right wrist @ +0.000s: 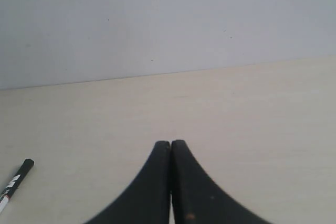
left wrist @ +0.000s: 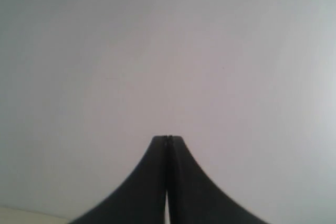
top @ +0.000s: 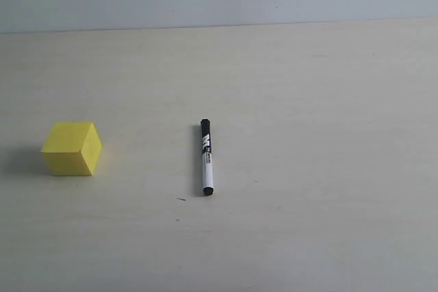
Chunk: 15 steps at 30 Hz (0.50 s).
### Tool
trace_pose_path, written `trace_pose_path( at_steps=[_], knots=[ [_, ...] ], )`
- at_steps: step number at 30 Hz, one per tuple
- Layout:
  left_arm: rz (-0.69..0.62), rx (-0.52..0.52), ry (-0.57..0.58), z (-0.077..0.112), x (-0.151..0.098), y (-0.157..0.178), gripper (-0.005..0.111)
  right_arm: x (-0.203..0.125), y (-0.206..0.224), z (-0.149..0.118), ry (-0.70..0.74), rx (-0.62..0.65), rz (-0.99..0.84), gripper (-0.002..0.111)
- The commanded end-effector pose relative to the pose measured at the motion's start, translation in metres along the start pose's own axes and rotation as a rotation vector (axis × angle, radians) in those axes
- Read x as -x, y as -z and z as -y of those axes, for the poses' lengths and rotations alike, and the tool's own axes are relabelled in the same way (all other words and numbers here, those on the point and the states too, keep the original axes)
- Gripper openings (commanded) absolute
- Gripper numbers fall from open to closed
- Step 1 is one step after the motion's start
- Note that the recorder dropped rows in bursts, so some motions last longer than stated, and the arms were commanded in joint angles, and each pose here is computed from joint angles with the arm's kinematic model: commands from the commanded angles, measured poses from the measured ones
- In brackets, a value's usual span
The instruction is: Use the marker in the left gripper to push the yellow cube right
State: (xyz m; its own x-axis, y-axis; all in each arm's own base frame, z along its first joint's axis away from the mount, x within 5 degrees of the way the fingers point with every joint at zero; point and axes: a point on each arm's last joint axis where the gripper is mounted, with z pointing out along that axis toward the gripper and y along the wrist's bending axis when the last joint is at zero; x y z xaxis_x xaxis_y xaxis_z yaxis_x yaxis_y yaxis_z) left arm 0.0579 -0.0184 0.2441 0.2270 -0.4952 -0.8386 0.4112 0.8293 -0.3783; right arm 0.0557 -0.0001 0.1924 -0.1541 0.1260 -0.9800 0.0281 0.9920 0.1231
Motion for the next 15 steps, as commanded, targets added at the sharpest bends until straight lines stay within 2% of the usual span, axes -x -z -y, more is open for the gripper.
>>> trace_pose_path(
  at_steps=[1, 3, 7, 9, 11, 13, 15],
  knots=[
    [-0.097, -0.063, -0.043, 0.006, -0.006, -0.019, 0.000, -0.001, 0.000, 0.001, 0.006, -0.006, 0.007, 0.000],
    [-0.225, -0.088, -0.016, 0.011, -0.009, -0.040, 0.000, -0.001, 0.000, 0.001, 0.006, -0.006, 0.007, 0.000],
    [-0.389, -0.132, -0.009, 0.021, -0.002, -0.084, 0.001, -0.001, 0.000, 0.001, 0.006, -0.006, 0.007, 0.000],
    [-0.502, -0.154, 0.019, 0.027, -0.001, -0.109, 0.006, -0.001, 0.000, 0.001, 0.006, -0.006, 0.007, 0.000],
    [-0.613, -0.210, 0.013, 0.033, -0.002, -0.133, 0.017, -0.001, 0.000, 0.001, 0.006, -0.006, 0.007, 0.000],
    [-0.667, -0.265, 0.065, 0.040, 0.000, -0.155, 0.031, -0.001, 0.000, 0.001, 0.006, -0.006, 0.007, 0.000],
    [-0.697, -0.377, 0.107, 0.051, 0.004, -0.176, 0.044, -0.001, 0.000, 0.001, 0.006, -0.006, 0.007, 0.000]
  ],
)
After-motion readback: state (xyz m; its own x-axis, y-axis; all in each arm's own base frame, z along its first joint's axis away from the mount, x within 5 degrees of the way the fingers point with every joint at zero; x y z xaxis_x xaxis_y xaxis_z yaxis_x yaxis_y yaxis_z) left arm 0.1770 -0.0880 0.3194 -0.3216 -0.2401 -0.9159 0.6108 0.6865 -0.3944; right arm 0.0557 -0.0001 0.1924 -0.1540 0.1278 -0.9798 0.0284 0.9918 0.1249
